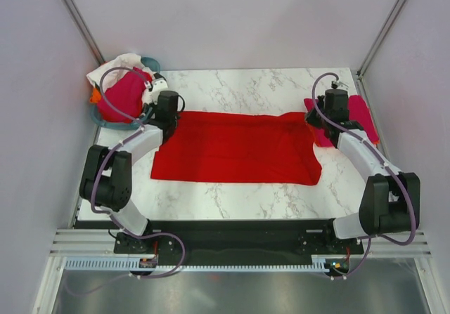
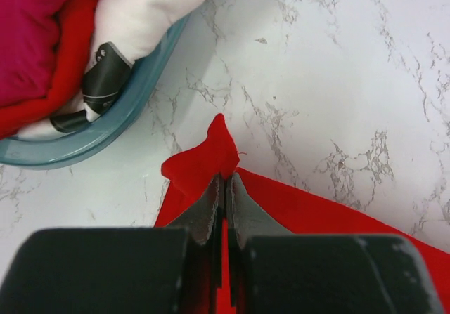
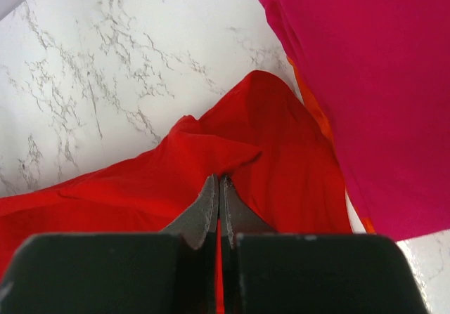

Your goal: Fold and stack the t-shirts

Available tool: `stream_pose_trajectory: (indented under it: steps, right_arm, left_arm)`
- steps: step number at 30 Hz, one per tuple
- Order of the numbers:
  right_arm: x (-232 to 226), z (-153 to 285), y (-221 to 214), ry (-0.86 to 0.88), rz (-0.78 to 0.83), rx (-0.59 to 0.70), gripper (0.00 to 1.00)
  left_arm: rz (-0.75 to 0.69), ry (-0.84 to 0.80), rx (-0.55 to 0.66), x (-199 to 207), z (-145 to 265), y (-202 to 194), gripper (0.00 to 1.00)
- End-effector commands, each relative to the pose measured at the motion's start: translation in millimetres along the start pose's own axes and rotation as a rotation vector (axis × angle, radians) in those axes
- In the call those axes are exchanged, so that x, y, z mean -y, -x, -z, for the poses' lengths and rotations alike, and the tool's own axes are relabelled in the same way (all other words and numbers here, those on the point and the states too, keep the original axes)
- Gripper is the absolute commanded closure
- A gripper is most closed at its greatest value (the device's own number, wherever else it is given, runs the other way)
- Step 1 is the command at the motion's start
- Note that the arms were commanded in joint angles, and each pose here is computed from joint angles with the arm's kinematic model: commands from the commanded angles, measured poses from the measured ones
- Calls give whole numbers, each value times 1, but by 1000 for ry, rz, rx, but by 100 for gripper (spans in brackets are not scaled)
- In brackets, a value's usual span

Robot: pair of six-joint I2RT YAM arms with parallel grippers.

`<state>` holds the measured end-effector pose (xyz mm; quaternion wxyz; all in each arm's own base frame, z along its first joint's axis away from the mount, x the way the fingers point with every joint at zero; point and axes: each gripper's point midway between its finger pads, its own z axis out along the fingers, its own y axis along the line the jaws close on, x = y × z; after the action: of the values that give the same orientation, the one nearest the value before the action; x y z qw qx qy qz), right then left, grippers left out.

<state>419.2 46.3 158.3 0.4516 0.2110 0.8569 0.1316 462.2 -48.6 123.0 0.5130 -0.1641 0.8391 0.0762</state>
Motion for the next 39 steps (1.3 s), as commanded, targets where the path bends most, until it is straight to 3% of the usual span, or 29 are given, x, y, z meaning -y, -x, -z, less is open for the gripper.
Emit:
stream_pose_trajectory:
  steps: [1, 20, 24, 25, 28, 29, 34, 39]
  right_arm:
    - [-5, 14, 14, 19, -29, 83, 100]
    - [32, 41, -57, -3, -65, 37, 100]
    - [36, 49, -82, 7, -63, 13, 99]
    - [36, 50, -88, 14, -61, 10, 83]
    - [38, 56, -105, 29, -63, 10, 46]
    - [43, 57, -111, 16, -58, 17, 42]
    - [24, 62, -93, 50, -12, 66, 38]
    - [-11, 46, -88, 73, 94, 33, 39]
  left_arm:
    - [89, 27, 109, -9, 12, 27, 98]
    - [219, 10, 30, -28, 32, -33, 97]
    - [261, 50, -8, -39, 42, -53, 83]
    - [260, 64, -20, -45, 45, -63, 66]
    - [289, 95, 1, -54, 59, -66, 32]
    - [284, 98, 0, -57, 63, -67, 31]
    - [261, 67, 28, -58, 87, -42, 30]
    - [210, -13, -13, -40, 92, -28, 31]
